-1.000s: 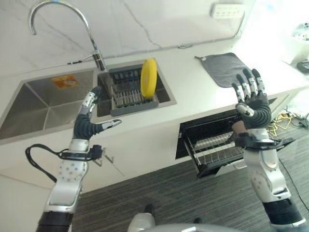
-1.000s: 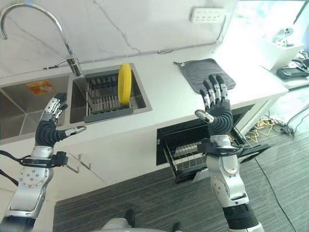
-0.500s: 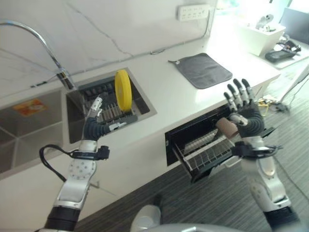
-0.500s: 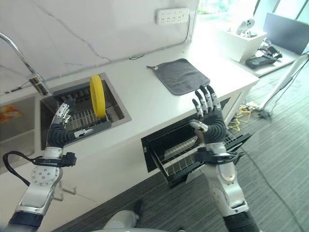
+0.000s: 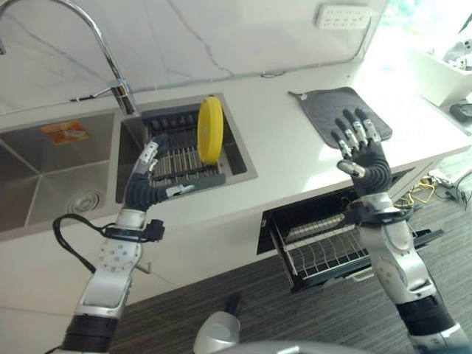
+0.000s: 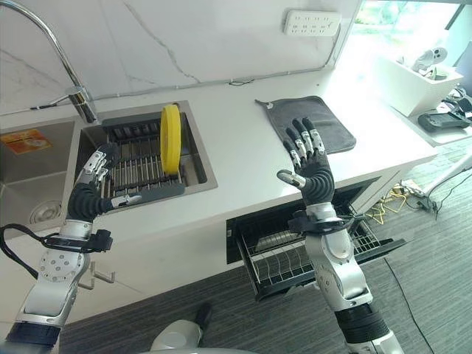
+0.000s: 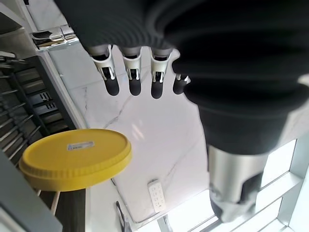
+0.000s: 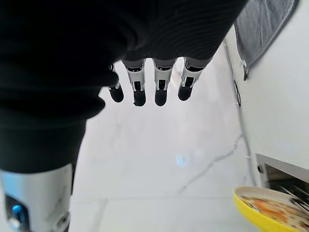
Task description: Place the dishes in the dishwasher.
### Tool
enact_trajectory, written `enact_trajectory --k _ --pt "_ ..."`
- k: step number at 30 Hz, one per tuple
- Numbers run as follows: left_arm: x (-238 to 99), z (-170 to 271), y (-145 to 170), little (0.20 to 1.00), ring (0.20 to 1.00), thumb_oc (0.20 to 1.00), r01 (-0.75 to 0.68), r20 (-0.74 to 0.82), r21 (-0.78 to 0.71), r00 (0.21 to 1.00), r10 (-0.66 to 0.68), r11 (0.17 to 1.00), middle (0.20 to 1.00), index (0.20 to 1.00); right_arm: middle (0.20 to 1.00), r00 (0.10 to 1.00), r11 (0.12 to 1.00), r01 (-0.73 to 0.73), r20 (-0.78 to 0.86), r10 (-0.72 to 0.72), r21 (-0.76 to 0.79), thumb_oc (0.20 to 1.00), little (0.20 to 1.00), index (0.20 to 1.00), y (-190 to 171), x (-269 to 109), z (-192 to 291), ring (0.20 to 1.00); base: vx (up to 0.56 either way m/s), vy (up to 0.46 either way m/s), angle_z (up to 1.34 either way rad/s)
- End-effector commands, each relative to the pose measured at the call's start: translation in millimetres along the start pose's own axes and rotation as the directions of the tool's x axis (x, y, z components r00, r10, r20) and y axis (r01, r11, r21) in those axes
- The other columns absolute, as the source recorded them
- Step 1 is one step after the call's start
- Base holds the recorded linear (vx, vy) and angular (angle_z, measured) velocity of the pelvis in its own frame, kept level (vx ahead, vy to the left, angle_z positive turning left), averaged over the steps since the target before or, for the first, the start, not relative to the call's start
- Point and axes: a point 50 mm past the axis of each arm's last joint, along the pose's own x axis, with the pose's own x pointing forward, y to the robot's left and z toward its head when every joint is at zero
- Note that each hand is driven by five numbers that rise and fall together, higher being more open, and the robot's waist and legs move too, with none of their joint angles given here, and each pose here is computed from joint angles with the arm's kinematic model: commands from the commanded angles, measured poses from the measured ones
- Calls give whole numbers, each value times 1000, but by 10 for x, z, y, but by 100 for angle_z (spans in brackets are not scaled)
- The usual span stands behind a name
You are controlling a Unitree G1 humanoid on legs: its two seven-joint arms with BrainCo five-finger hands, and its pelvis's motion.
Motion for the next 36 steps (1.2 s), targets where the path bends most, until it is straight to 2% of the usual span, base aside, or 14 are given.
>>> enact_trajectory --k 1,3,6,14,20,28,31,36 --pt "104 164 26 1000 1000 1000 20 101 47 995 -25 999 1000 1000 1000 992 995 -99 83 100 -17 1000 1000 1000 191 110 179 1000 18 12 15" --pt "118 176 17 1000 1000 1000 30 108 43 993 -35 999 1000 1000 1000 993 996 -94 65 94 -6 1000 1000 1000 222 149 149 1000 25 11 8" --pt "137 192 -15 1000 1000 1000 52 119 43 991 -57 998 1000 1000 1000 999 992 3 37 -8 128 1000 1000 1000 187 250 82 1000 46 11 17" --pt "124 238 -33 1000 1000 1000 139 137 36 980 -143 990 1000 1000 1000 999 994 52 -18 -51 92 1000 1000 1000 252 546 -27 1000 71 24 24" --pt "131 272 -14 1000 1000 1000 205 146 81 965 -215 975 1000 1000 1000 991 970 135 -49 -128 202 1000 1000 1000 191 669 -84 1000 100 17 32" --pt "125 311 18 1000 1000 1000 263 162 90 948 -274 961 1000 1000 1000 956 930 292 -95 -277 224 1000 1000 1000 -86 748 -194 1000 91 12 9" --pt "131 326 38 1000 1000 1000 276 166 102 943 -290 956 1000 1000 1000 929 909 367 -35 -368 196 1000 1000 1000 -231 797 -110 1000 60 -16 4" --pt "112 285 75 1000 1000 1000 277 147 106 946 -291 955 1000 1000 1000 907 890 409 13 -420 200 1000 1000 1000 -351 757 -12 1000 13 -3 1"
